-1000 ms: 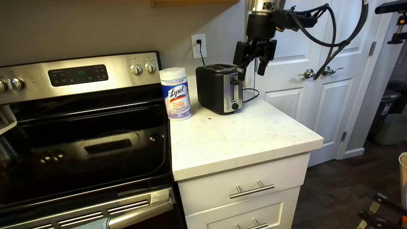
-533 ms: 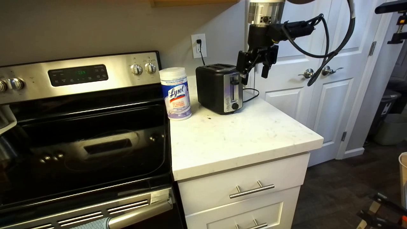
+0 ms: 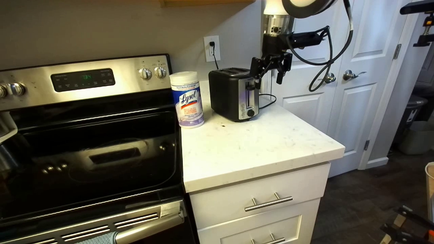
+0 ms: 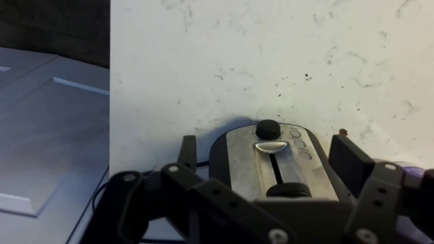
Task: Press down the toaster
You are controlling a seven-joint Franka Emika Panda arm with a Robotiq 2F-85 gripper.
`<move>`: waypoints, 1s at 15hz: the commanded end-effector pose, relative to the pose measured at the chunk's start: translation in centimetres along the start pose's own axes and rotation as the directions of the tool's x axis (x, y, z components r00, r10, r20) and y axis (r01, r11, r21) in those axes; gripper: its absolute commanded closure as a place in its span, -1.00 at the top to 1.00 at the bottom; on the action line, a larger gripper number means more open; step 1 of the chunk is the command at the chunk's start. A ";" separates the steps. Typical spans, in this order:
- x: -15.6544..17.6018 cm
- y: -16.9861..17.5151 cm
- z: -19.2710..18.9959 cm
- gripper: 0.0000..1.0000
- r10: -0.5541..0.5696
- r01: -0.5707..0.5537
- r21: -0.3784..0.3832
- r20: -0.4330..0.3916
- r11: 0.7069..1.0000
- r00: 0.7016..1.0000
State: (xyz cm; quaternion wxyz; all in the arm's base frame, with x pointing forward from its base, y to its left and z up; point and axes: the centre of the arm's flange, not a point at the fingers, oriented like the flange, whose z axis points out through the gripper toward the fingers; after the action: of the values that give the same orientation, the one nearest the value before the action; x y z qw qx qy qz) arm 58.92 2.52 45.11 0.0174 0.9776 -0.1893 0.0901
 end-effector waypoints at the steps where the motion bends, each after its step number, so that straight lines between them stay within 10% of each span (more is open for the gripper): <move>1: 1.8 -0.2 -0.9 1.00 0.026 -0.024 0.057 -0.029 0.998 0.999; 5: 3.2 -1.0 -1.3 1.00 0.042 -0.037 0.080 -0.068 0.996 0.997; 6: 3.6 -1.3 -1.2 0.50 0.041 -0.034 0.085 -0.078 0.996 0.996; 15: 4.8 -2.6 -0.6 -0.59 0.049 -0.038 0.112 -0.097 0.993 0.994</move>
State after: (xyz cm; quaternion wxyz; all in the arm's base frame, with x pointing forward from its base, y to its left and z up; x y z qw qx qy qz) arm 63.36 3.20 46.42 -0.0185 0.9697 -0.1975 0.1425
